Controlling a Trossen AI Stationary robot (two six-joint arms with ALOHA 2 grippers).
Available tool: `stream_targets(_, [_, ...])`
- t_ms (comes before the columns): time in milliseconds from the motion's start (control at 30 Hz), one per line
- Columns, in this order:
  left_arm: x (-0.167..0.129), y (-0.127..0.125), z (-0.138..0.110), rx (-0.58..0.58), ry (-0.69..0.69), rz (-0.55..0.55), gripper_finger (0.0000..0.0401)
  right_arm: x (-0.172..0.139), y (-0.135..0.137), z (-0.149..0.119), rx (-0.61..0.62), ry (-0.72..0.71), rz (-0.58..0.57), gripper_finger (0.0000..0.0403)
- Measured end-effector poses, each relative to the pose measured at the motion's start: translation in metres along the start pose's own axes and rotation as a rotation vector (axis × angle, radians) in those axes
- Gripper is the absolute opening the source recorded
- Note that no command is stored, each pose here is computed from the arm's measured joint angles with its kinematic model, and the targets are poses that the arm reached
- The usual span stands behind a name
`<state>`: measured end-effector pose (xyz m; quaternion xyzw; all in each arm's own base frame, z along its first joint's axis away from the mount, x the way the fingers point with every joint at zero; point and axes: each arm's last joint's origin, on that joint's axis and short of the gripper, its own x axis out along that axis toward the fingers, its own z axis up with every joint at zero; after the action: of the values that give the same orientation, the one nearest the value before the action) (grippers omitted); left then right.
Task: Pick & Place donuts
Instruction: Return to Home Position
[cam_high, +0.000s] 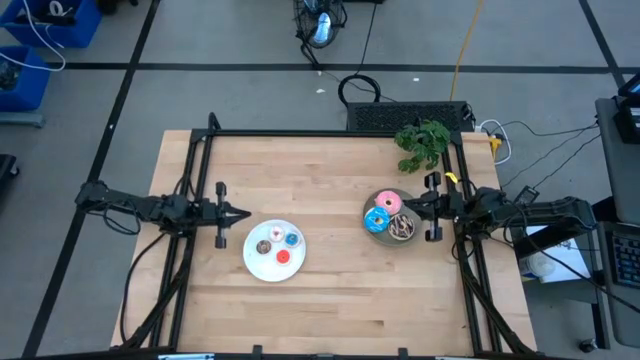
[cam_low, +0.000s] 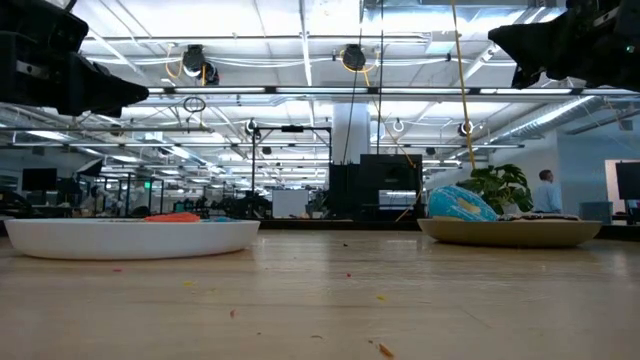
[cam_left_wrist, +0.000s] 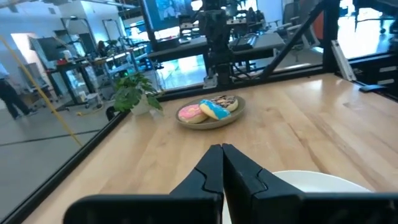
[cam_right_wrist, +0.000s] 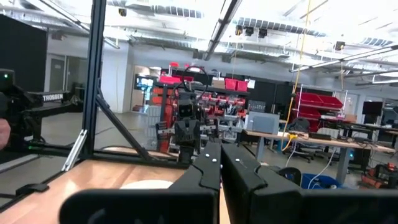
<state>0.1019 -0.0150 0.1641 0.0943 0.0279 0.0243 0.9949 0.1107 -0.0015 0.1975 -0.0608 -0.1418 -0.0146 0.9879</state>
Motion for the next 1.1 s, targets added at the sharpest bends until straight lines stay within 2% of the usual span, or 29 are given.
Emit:
stream_targets(167, [0.0001,0.0009,0.0009,-0.006,-0.013,0.028,0.0005,0.0000,-0.0001,0.0009,0.000,-0.009,-0.002,0.0000])
stream_targets(433, [0.0001,0.0009,0.0015,-0.008,-0.021,0.028,0.0048,0.0000,0.0000,-0.0001,0.004,0.001,0.000,0.0000])
stream_targets(667, [0.0001,0.0009,0.0018,-0.010,-0.025,0.026,0.0070,0.0000,0.0000,-0.0001,0.004,0.001,-0.001,0.0000])
stream_targets(1100, [0.0001,0.0009,0.0021,-0.010,-0.027,0.025,0.0074,0.0000,0.0000,-0.0001,0.004,0.001,-0.001,0.0000])
